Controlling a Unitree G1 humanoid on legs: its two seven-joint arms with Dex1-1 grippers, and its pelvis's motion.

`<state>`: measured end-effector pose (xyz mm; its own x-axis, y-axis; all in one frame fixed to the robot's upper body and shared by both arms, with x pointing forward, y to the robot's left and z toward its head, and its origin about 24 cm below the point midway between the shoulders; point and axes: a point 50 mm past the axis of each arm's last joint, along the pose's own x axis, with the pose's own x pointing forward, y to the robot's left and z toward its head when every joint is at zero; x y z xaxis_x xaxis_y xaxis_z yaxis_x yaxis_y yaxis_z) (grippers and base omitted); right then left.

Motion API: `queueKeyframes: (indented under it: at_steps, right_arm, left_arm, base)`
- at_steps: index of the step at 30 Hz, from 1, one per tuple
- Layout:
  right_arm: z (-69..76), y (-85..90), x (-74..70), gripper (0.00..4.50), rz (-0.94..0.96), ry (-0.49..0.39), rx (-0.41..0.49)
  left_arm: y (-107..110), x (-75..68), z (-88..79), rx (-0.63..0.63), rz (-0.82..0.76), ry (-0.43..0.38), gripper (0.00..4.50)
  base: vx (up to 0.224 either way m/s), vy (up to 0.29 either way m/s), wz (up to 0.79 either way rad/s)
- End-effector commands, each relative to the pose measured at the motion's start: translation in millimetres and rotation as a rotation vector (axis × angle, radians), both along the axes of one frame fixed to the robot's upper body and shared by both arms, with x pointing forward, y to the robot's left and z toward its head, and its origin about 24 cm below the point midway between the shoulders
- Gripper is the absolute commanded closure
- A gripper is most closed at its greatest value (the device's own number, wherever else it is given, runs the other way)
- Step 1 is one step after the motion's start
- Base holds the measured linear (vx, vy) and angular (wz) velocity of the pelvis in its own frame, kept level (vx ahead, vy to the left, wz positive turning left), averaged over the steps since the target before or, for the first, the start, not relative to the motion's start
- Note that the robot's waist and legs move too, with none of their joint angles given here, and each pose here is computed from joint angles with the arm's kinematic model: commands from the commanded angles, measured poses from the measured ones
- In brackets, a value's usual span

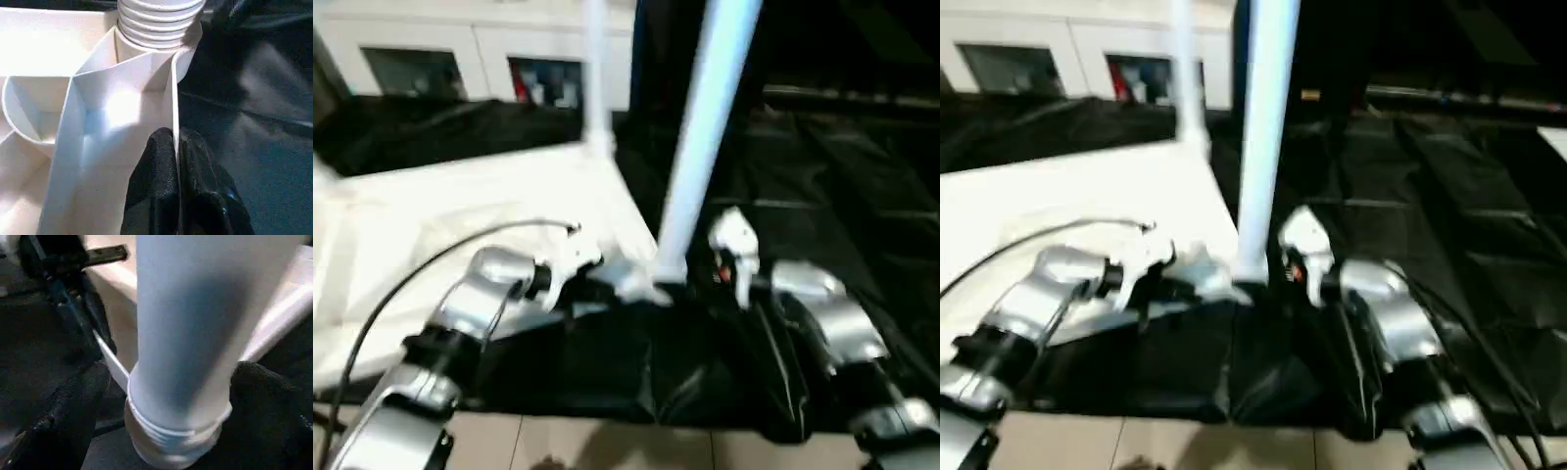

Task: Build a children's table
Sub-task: Insert table leg to table base

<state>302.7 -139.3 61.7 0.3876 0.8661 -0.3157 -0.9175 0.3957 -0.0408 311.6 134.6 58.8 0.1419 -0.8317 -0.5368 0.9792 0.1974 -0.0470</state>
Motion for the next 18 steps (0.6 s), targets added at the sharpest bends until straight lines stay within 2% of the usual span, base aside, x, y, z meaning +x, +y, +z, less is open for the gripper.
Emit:
queueKeyframes:
  at_steps: [1, 5, 6, 10, 16, 18]
  right_arm:
    - [-0.4, -0.2, -3.4, 0.17, 0.027, 0.004, -0.028]
    - [-1.2, 0.8, -4.8, 0.17, 0.022, 0.011, -0.036]
    - [-1.2, 1.8, -3.5, 0.44, 0.013, 0.012, -0.028]
    - [-2.1, 3.4, -0.6, 0.67, -0.007, 0.015, -0.016]
    - [-4.6, 5.3, -1.1, 1.32, -0.011, 0.037, 0.001]
    - [-6.1, 5.2, -1.5, 1.38, -0.01, 0.042, -0.001]
  left_arm:
    - [-15.2, -4.1, 12.2, -0.124, -0.1, -0.015, 4.5]
    - [-14.6, -4.9, 12.6, -0.125, -0.1, -0.018, 4.5]
    - [-14.2, -4.5, 12.5, -0.124, -0.098, -0.019, 4.5]
    - [-13.7, -3.9, 12.2, -0.121, -0.094, -0.021, 4.5]
    - [-13.1, -4.8, 11.7, -0.122, -0.09, -0.015, 4.5]
    - [-13.0, -4.7, 11.6, -0.122, -0.088, -0.014, 4.5]
  base:
    - [0.0, 0.0, 0.0]
    - [0.0, 0.0, 0.0]
    - [0.0, 0.0, 0.0]
    - [0.0, 0.0, 0.0]
    - [0.0, 0.0, 0.0]
    - [0.0, 0.0, 0.0]
